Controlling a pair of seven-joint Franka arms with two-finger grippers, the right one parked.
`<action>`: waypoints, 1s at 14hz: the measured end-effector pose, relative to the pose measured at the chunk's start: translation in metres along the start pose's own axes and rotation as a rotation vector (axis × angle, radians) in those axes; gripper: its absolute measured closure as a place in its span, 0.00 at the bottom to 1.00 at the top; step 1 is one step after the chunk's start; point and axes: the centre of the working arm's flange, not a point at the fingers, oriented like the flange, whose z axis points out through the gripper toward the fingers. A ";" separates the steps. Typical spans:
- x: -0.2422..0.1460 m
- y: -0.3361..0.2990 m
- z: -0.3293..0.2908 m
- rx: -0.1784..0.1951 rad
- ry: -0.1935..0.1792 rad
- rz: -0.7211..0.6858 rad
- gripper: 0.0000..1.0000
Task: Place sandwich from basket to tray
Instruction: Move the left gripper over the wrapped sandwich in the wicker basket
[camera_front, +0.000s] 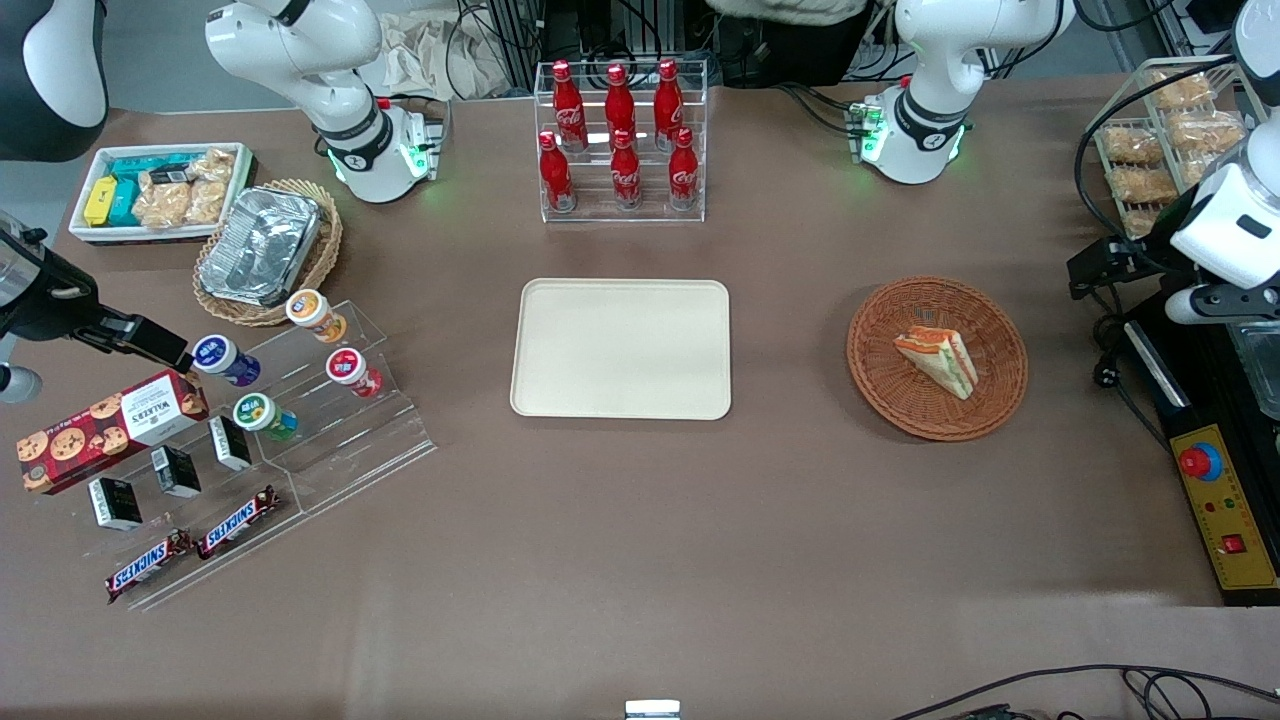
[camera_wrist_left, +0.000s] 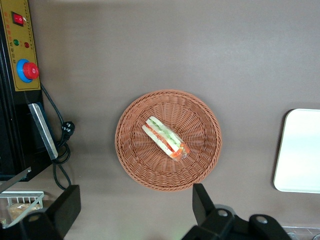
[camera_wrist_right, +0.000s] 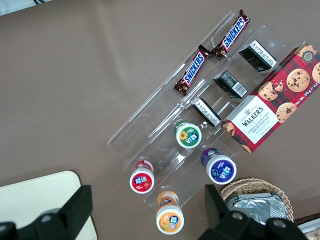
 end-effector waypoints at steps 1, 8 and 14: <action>0.000 0.000 0.000 0.000 0.000 0.000 0.00; -0.007 -0.004 0.002 0.001 -0.024 -0.006 0.00; -0.061 -0.001 0.073 -0.029 -0.020 -0.072 0.00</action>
